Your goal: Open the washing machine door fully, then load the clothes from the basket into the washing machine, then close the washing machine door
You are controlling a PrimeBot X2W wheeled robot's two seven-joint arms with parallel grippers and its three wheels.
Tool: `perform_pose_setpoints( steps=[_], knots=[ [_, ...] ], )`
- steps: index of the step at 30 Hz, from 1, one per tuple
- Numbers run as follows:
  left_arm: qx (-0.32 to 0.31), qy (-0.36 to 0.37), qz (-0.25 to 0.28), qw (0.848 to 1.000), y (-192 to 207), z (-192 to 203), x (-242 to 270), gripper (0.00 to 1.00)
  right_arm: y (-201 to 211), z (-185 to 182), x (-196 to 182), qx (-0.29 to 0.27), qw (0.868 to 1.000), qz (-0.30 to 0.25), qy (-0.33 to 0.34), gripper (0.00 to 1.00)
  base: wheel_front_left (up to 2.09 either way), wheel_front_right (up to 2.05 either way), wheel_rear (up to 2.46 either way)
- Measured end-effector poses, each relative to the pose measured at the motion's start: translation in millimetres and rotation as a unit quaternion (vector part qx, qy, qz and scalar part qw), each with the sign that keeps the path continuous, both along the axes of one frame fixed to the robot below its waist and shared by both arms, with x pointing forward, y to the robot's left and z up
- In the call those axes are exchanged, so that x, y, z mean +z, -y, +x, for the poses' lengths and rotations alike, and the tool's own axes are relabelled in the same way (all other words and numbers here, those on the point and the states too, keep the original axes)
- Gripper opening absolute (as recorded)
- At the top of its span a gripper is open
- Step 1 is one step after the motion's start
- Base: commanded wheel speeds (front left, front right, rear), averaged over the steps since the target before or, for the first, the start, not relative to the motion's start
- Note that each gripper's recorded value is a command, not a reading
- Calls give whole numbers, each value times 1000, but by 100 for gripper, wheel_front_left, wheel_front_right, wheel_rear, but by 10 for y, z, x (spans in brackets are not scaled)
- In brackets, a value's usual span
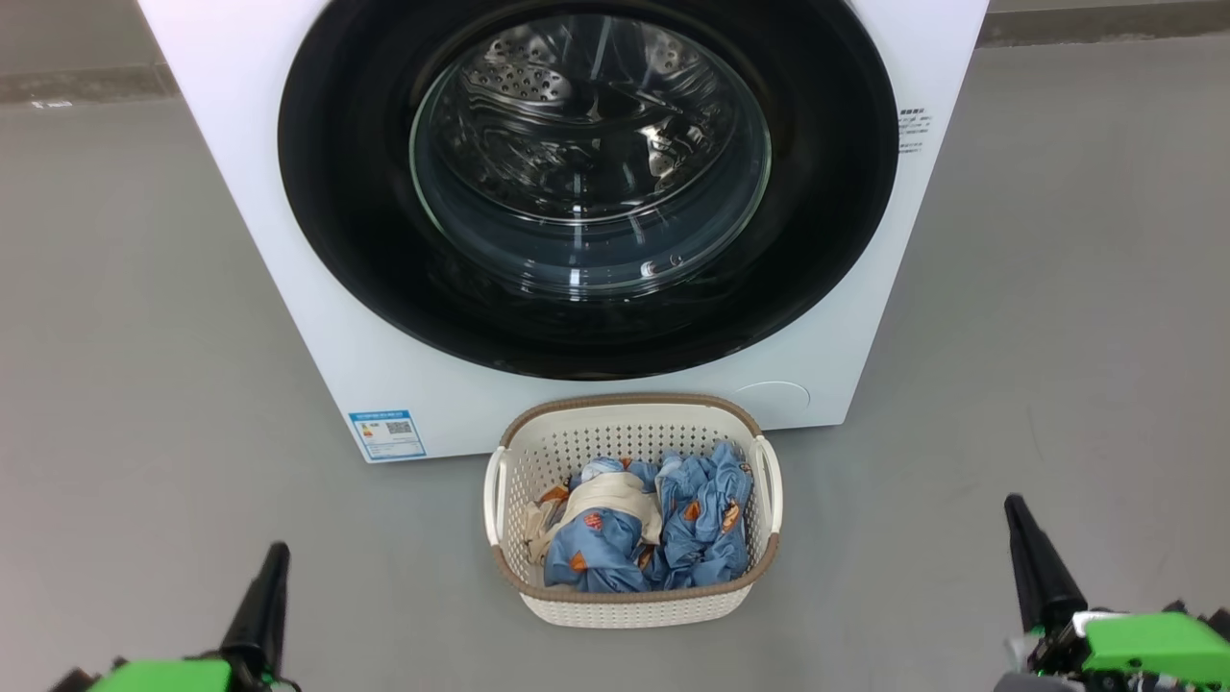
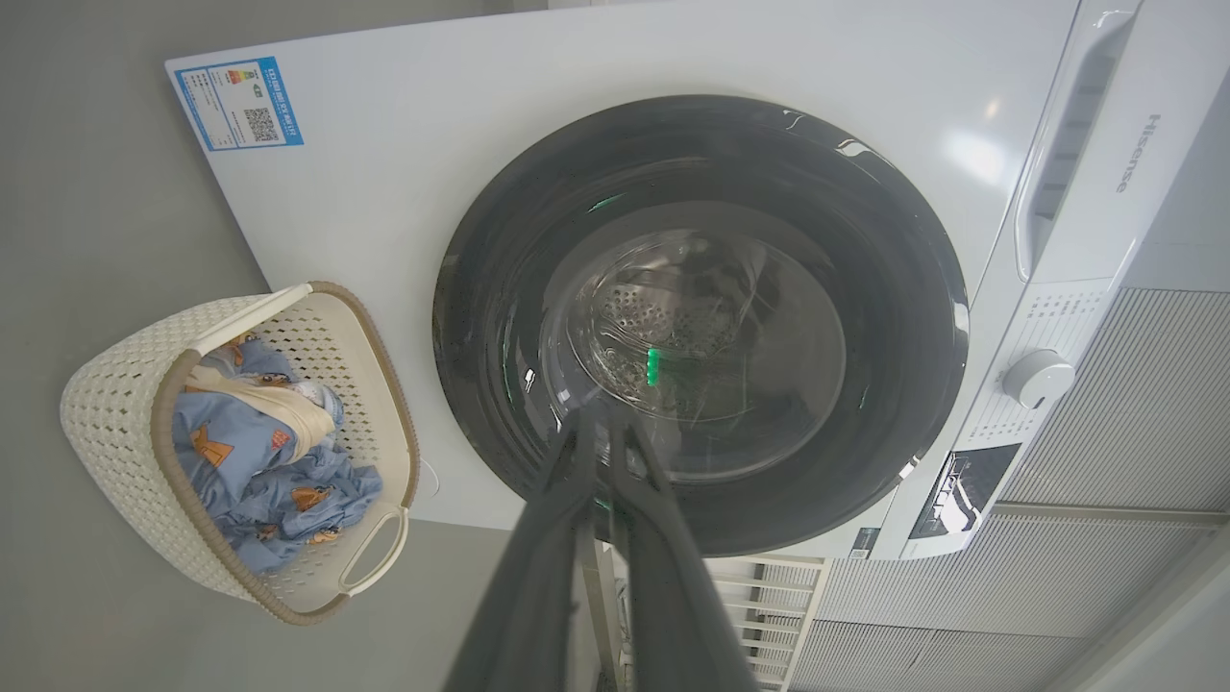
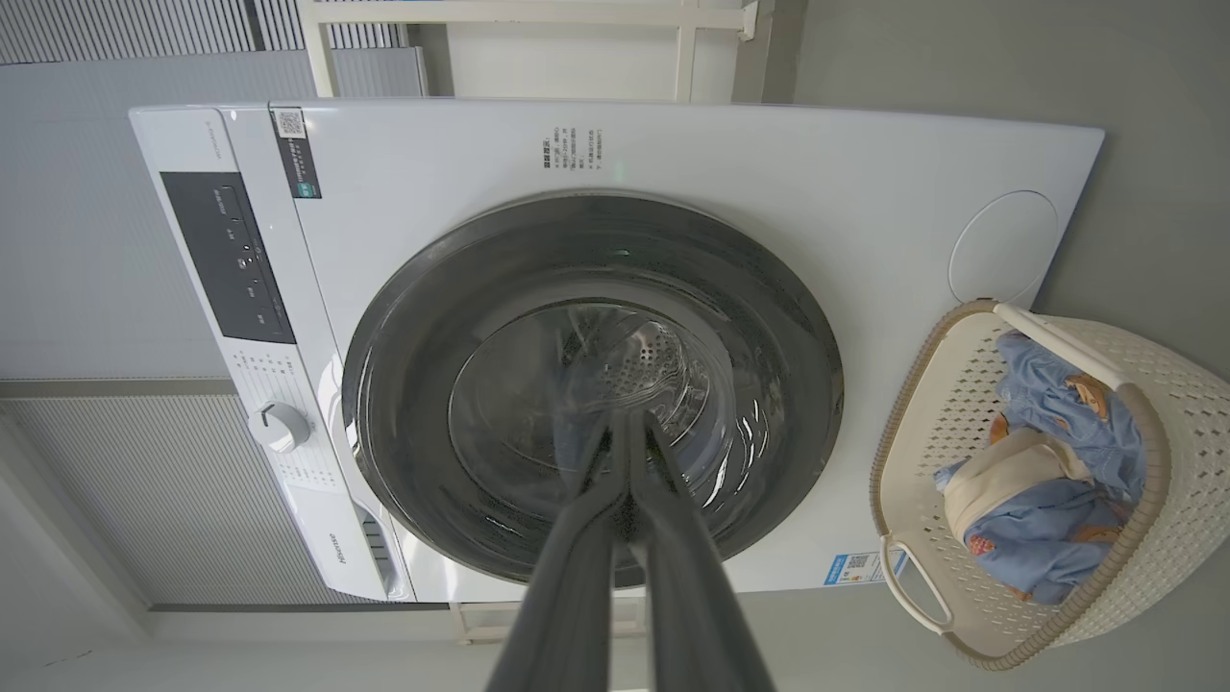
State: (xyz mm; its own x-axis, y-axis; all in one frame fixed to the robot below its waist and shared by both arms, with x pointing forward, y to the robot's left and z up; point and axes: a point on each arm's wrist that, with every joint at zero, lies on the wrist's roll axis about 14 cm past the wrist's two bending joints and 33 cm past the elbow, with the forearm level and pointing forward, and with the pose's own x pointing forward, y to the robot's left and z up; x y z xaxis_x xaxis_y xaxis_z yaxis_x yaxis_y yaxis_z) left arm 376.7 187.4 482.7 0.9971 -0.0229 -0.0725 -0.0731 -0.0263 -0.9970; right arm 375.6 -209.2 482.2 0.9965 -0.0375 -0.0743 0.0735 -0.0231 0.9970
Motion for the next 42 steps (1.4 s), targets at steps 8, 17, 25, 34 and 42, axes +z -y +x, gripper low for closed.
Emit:
perform_pose_setpoints(
  steps=[8, 17, 25, 34, 42],
  knots=[
    [0, -55, -15, 998, 78, -199, -359, 100, -32, -178, -349, -3, 999, 11, -53, 100, 0, 0, 0],
    [7, -49, 6, 999, 46, -189, -319, 100, -57, -169, -351, -3, 998, -6, -55, 100, 0, 0, 0],
    [12, -44, 34, 998, 7, -178, -281, 100, -46, -161, -351, 1, 997, -42, -58, 100, 0, 0, 0],
    [8, -39, 96, 995, -22, -167, -243, 100, -64, -150, -350, 12, 993, -97, -60, 100, 0, 0, 0],
    [1, -37, 155, 987, -30, -162, -234, 100, -109, -123, -363, 30, 985, -157, -63, 100, 0, 0, 0]
  ],
)
